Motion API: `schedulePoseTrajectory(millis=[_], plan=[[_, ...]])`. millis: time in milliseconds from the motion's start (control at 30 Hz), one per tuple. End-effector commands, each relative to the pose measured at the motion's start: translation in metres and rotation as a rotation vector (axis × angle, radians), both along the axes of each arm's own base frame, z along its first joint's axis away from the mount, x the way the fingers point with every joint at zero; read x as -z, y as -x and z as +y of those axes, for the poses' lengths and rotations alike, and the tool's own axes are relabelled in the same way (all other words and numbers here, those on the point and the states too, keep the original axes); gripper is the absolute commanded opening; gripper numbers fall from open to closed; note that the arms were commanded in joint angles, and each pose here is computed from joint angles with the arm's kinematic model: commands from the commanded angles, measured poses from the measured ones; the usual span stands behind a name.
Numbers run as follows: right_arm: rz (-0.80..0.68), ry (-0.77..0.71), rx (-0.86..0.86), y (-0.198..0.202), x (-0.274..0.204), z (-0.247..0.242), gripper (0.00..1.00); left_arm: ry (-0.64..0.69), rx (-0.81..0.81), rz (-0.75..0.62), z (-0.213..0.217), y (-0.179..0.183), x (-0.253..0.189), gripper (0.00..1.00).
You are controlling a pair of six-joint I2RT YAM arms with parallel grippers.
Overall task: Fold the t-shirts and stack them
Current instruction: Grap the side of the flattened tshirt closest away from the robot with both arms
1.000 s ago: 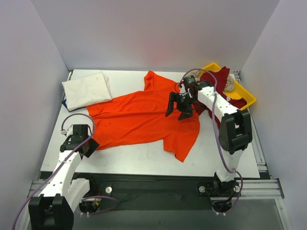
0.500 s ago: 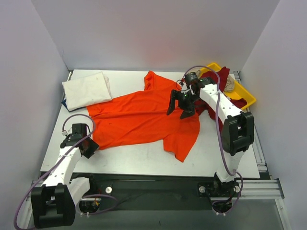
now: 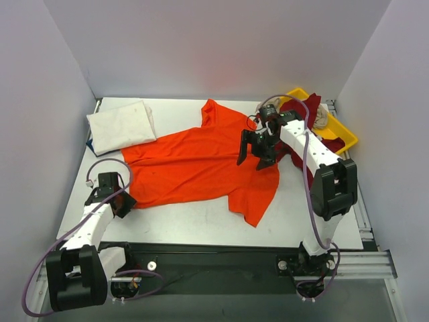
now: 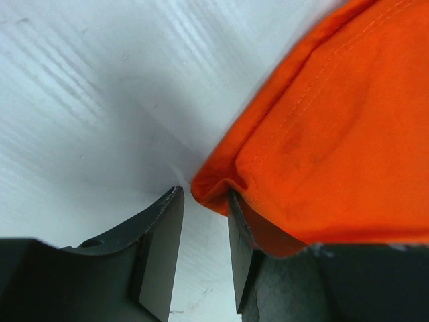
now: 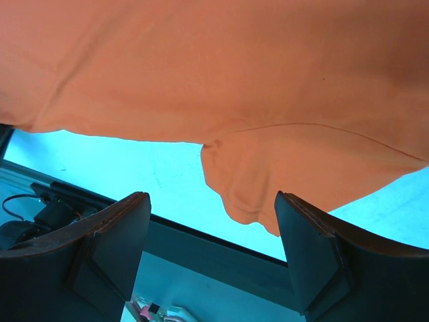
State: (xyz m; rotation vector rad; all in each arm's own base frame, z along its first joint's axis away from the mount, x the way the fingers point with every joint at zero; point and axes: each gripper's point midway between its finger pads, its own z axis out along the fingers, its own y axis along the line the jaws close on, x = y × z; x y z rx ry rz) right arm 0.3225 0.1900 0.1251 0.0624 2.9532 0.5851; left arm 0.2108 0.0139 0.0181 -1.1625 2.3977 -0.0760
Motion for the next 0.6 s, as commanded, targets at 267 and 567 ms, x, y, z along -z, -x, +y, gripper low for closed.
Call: schedulePoseTrajectory(millis=[267, 567], plan=[[0.038, 0.159, 0.026, 0.063, 0.016, -0.035, 0.76, 0.036, 0.069, -0.057, -0.009, -0.011, 0.016, 0.20], [0.097, 0.235, -0.008, 0.141, 0.057, -0.052, 0.73, 0.014, 0.099, -0.073, -0.006, -0.017, -0.009, 0.00]])
